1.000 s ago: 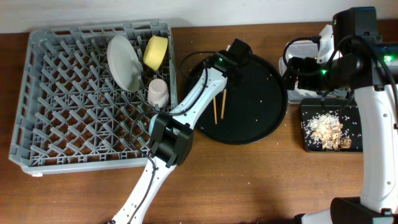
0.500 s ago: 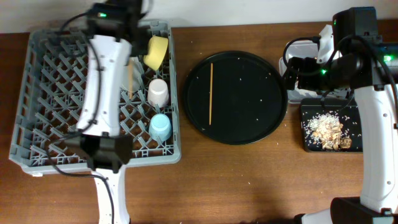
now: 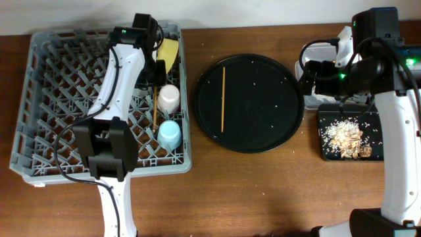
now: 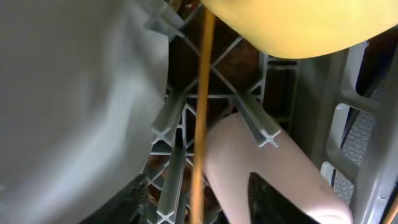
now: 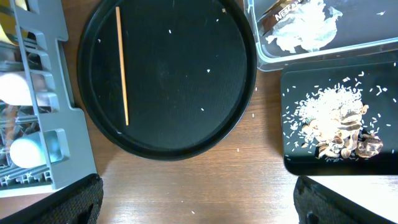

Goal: Sort waste into correct bins and load items into the dishwasher rack
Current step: 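Pick the second chopstick with the left gripper and put it in the rack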

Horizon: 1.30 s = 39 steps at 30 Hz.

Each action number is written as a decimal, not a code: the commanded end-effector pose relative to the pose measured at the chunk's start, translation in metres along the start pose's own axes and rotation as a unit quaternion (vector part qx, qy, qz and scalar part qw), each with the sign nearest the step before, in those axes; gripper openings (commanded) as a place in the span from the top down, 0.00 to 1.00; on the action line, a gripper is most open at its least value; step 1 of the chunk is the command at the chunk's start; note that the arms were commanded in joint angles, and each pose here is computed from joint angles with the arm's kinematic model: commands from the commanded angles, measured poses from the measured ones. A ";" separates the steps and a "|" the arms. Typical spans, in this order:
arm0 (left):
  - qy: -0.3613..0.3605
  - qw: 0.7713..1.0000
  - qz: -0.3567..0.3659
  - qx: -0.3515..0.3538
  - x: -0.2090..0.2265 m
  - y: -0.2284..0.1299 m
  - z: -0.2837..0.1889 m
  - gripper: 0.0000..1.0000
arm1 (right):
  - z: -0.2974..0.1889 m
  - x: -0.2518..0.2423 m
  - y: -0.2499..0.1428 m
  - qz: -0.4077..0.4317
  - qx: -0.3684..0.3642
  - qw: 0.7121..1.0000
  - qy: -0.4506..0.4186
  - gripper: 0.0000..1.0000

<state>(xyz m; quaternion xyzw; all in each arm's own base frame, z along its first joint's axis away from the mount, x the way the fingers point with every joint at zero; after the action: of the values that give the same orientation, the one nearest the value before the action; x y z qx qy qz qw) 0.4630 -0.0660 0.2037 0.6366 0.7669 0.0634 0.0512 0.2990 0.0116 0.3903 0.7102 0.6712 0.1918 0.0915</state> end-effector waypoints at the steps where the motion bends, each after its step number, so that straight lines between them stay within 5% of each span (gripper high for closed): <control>1: -0.012 1.000 -0.001 -0.023 -0.001 0.001 -0.022 0.35 | -0.001 -0.001 0.000 0.003 -0.003 1.000 -0.001 0.02; 5: -0.062 0.990 0.039 -0.124 -0.039 -0.012 -0.092 0.35 | -0.001 -0.001 0.000 0.003 -0.003 1.000 -0.001 0.02; 7: -0.076 0.985 0.098 -0.116 -0.096 -0.032 -0.057 0.40 | -0.001 -0.001 0.000 0.003 -0.003 1.000 -0.001 0.02; 13: -0.076 0.983 0.118 -0.122 -0.171 -0.055 0.032 0.52 | -0.001 -0.001 0.000 0.003 -0.003 1.000 -0.001 0.02; 20: -0.061 0.987 0.104 -0.106 -0.193 -0.064 0.095 0.56 | -0.001 -0.001 0.000 0.003 -0.003 1.000 -0.001 0.02; 22: -0.061 0.987 0.104 -0.106 -0.194 -0.065 0.097 0.67 | -0.001 -0.001 0.000 0.003 -0.003 1.000 -0.001 0.01; 25: -0.051 0.988 0.114 -0.088 -0.200 -0.075 0.122 0.69 | -0.001 -0.001 0.000 0.003 -0.003 1.000 -0.001 0.01; 26: -0.048 0.989 0.116 -0.084 -0.200 -0.077 0.126 0.77 | -0.001 -0.001 0.000 0.003 -0.003 1.000 -0.001 0.02; 27: -0.051 0.988 0.115 -0.086 -0.201 -0.076 0.126 0.95 | -0.001 -0.001 0.000 0.003 -0.003 1.000 -0.001 0.02; 28: -0.055 0.988 0.113 -0.089 -0.202 -0.075 0.125 0.99 | -0.001 -0.001 0.000 0.003 -0.003 1.000 -0.001 0.02; 30: -0.057 0.988 0.112 -0.094 -0.204 -0.068 0.100 0.99 | -0.001 -0.001 0.000 0.003 -0.003 1.000 -0.001 0.02; 33: -0.048 0.973 0.153 -0.166 -0.165 -0.037 -0.059 0.99 | -0.001 -0.001 0.000 0.003 -0.003 1.000 -0.001 0.02; 36: -0.020 0.970 0.108 -0.218 -0.096 -0.031 -0.154 0.99 | -0.001 -0.001 0.000 0.003 -0.003 1.000 -0.001 0.02; 39: 0.026 0.984 0.050 -0.167 -0.025 -0.022 -0.155 0.99 | -0.001 -0.001 0.000 0.003 -0.003 1.000 -0.001 0.02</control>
<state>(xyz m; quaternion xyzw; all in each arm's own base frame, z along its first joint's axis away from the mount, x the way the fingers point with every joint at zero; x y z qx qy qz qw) 0.4125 -0.1375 0.3682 0.6679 0.6886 0.2133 0.1852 0.2993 0.0116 0.3905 0.7098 0.6712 0.1927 0.0925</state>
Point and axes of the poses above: each gripper's point midway between its finger pads, its own z axis out along the fingers, its own x axis along the line the jaws close on, y = z × x, the point moved 10 cm from there along -z, back along the fingers, and after that the axes turned 7 degrees about -z, right-handed, at the moved point
